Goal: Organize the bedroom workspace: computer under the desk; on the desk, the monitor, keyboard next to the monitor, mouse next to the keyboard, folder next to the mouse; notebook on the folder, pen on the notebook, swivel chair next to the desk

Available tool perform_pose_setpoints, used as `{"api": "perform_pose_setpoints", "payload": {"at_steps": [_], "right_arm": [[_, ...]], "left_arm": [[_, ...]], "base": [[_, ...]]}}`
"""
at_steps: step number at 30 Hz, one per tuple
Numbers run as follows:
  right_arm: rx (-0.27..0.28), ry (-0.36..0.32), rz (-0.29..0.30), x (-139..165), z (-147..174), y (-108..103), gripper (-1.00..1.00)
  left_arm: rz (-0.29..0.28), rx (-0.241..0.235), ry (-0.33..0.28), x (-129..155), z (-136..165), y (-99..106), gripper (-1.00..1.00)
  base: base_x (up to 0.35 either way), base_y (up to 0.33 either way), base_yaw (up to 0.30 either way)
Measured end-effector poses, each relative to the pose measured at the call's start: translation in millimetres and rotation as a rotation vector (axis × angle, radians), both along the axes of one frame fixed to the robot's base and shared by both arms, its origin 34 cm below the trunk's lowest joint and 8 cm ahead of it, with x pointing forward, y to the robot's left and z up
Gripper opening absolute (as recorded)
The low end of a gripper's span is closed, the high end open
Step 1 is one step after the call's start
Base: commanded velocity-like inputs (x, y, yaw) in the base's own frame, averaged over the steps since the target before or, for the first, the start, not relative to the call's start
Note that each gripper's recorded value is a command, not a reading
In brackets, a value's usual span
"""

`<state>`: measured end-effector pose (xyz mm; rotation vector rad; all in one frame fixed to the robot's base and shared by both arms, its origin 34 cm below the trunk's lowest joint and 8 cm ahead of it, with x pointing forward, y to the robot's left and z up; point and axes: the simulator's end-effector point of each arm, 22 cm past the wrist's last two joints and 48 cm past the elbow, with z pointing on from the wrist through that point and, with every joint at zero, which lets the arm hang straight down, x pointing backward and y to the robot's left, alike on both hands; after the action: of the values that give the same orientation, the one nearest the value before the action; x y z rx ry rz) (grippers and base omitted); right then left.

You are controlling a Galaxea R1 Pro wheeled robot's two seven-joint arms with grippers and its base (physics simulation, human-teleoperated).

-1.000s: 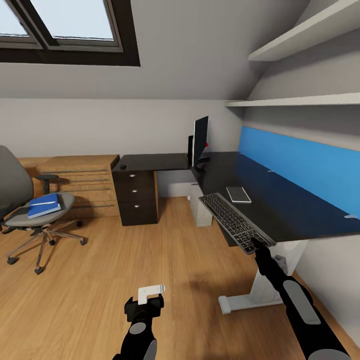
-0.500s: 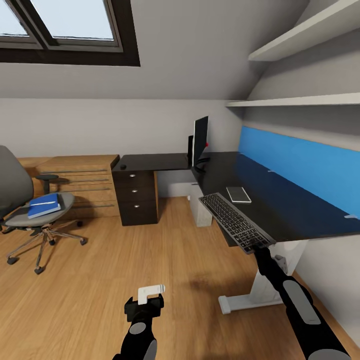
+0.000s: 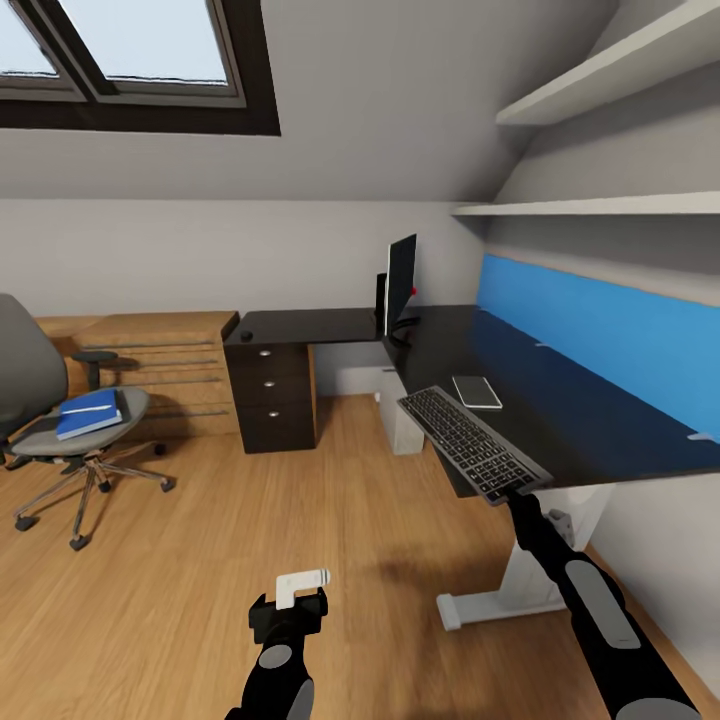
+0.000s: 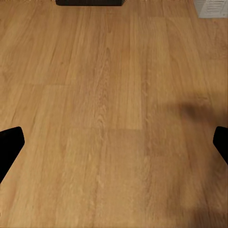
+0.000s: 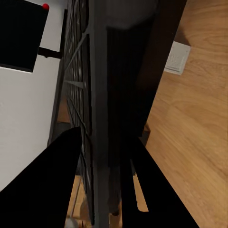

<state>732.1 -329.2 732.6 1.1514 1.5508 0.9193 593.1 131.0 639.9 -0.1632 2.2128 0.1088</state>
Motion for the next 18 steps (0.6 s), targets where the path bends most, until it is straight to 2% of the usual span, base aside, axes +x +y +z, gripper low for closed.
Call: {"api": "perform_pose_setpoints", "payload": {"at_steps": [4,8,17,18], "right_arm": [[0.006,-0.009,0.003,2.0,9.9,5.8,-1.00],[0.038,-0.019,0.018,4.7,19.9,25.8,-1.00],[0.072,-0.026,0.036,7.8,38.5,47.9,-1.00],[0.086,-0.047,0.042,10.1,49.5,54.8,-1.00]], "left_arm": [[0.001,0.000,0.001,0.8,7.6,0.2,1.00],[0.001,0.000,0.001,1.8,15.2,0.3,1.00],[0.000,-0.001,0.001,3.7,32.1,0.0,1.00],[0.000,-0.001,0.002,3.8,34.0,0.0,1.00]], "base": [[0.000,0.000,0.000],[0.000,0.000,0.000],[0.000,0.000,0.000],[0.000,0.000,0.000]]}}
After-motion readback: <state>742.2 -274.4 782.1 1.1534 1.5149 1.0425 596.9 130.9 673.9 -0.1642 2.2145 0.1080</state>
